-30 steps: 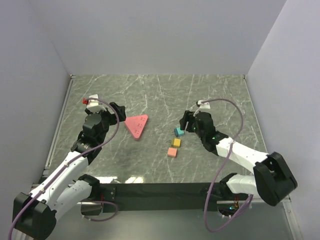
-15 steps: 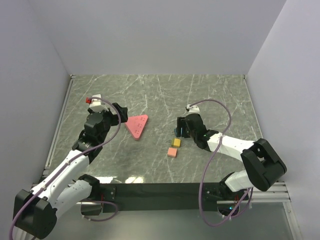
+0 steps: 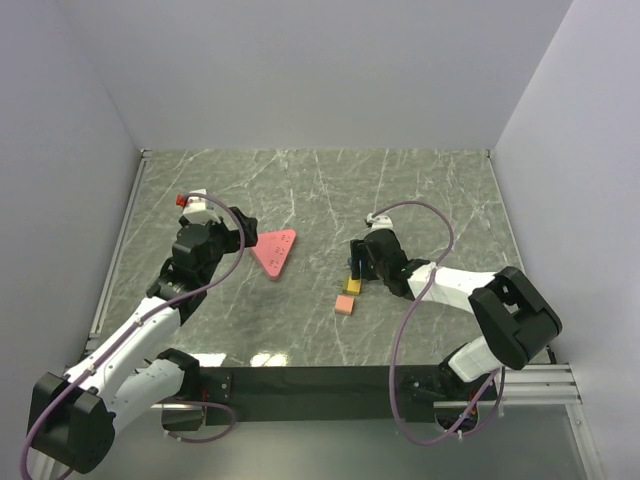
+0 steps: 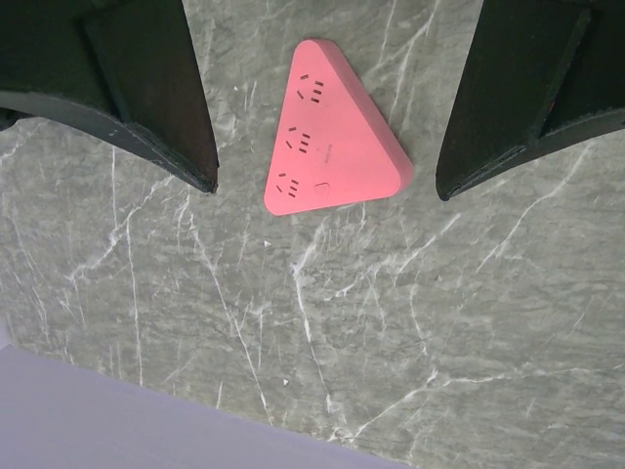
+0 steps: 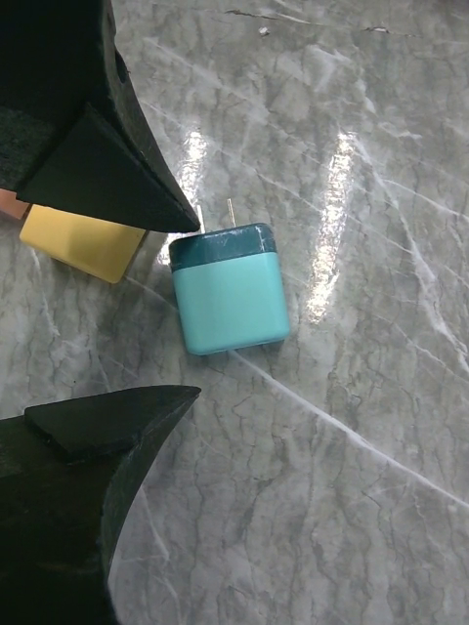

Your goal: Insert the plug

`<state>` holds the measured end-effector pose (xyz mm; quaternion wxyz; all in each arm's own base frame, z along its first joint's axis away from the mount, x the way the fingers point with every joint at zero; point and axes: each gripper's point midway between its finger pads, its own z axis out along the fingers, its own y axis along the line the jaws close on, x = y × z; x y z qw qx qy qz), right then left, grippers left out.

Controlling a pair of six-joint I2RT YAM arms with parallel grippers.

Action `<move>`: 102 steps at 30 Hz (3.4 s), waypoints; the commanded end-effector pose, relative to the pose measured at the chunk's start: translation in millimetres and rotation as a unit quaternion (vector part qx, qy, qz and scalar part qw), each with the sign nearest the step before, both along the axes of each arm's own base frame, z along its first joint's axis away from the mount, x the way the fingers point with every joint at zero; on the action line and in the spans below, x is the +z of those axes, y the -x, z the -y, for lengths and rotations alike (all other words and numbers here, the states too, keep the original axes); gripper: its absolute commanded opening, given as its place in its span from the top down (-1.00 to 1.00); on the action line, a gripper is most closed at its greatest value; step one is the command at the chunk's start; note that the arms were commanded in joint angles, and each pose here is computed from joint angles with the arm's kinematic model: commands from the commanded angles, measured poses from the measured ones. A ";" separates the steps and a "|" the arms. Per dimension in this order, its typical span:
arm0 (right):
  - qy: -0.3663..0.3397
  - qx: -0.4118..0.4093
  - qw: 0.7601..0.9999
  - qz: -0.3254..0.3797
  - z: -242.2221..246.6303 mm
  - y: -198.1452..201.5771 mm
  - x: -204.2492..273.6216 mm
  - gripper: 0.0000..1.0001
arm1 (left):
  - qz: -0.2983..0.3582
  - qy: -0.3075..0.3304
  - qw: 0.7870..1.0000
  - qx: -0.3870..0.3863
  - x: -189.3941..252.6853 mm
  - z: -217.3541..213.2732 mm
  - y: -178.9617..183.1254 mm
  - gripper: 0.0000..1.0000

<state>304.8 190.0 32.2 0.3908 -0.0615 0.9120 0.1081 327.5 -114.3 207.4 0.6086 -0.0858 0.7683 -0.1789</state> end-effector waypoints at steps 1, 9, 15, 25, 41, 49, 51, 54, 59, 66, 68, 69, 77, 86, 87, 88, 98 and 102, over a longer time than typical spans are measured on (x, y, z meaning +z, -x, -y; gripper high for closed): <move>-0.005 0.010 1.000 0.021 -10.6 -12.3 14.1 -0.41 | 0.025 0.006 1.000 -0.009 22.5 5.2 -6.8 -0.99; -0.005 0.026 1.000 0.015 -16.4 -12.5 9.3 -0.41 | 0.025 0.006 1.000 -0.013 23.1 6.6 -6.8 -0.99; -0.002 0.033 0.999 0.015 -18.5 -14.0 6.4 -0.22 | 0.032 0.007 0.999 -0.025 25.4 10.3 -5.9 -0.99; -0.007 0.046 0.998 0.031 -23.9 -17.8 10.4 0.43 | 0.038 0.009 0.996 -0.080 23.7 30.7 -6.1 -0.99; -0.054 0.101 0.989 0.096 -59.5 14.4 72.4 0.86 | 0.033 0.050 0.969 -0.241 8.6 116.8 7.0 -0.99; -0.109 0.146 0.970 0.162 -79.1 35.3 122.1 0.86 | 0.033 0.084 0.946 -0.313 8.4 150.5 30.7 -0.98; -0.119 0.158 0.965 0.170 -81.4 41.2 126.5 0.86 | 0.024 0.086 0.941 -0.327 3.8 159.1 34.3 -0.98; -0.134 0.172 0.957 0.192 -85.8 47.4 140.0 0.86 | 0.020 0.094 0.932 -0.349 1.8 169.1 40.7 -0.97; -0.136 0.179 0.953 0.202 -88.4 52.0 144.6 0.86 | 0.023 0.107 0.920 -0.377 8.1 184.2 50.9 -0.96; -0.134 0.173 0.953 0.211 -87.0 52.2 147.3 0.86 | -0.003 0.113 0.911 -0.398 -1.7 197.3 57.5 -0.93; -0.136 0.175 0.951 0.214 -86.4 54.1 148.2 0.86 | -0.011 0.116 0.910 -0.398 -5.0 198.3 57.6 -0.90; -0.139 0.172 0.950 0.219 -85.0 53.8 150.7 0.86 | -0.012 0.118 0.908 -0.401 -5.7 199.1 58.8 -0.87; -0.146 0.182 0.946 0.225 -86.3 58.1 151.7 0.86 | -0.011 0.141 0.892 -0.430 -1.6 209.2 65.1 -0.50; -0.138 0.181 0.948 0.223 -86.1 56.6 147.7 0.85 | -0.014 0.153 0.881 -0.447 -1.3 213.0 71.3 0.58; -0.136 0.177 0.949 0.223 -85.1 55.7 147.4 0.86 | -0.013 0.153 0.882 -0.446 -0.4 212.6 70.5 0.81; -0.134 0.176 0.949 0.222 -84.7 55.3 146.9 0.86 | -0.015 0.152 0.882 -0.446 -1.7 212.4 71.0 0.95; -0.133 0.178 0.949 0.223 -81.2 58.3 155.9 -0.67 | -0.003 0.146 0.877 -0.457 -2.0 208.7 70.5 0.99; -0.147 0.190 0.942 0.236 -78.0 66.6 171.4 -0.86 | 0.020 0.171 0.885 -0.432 6.7 166.5 56.5 0.99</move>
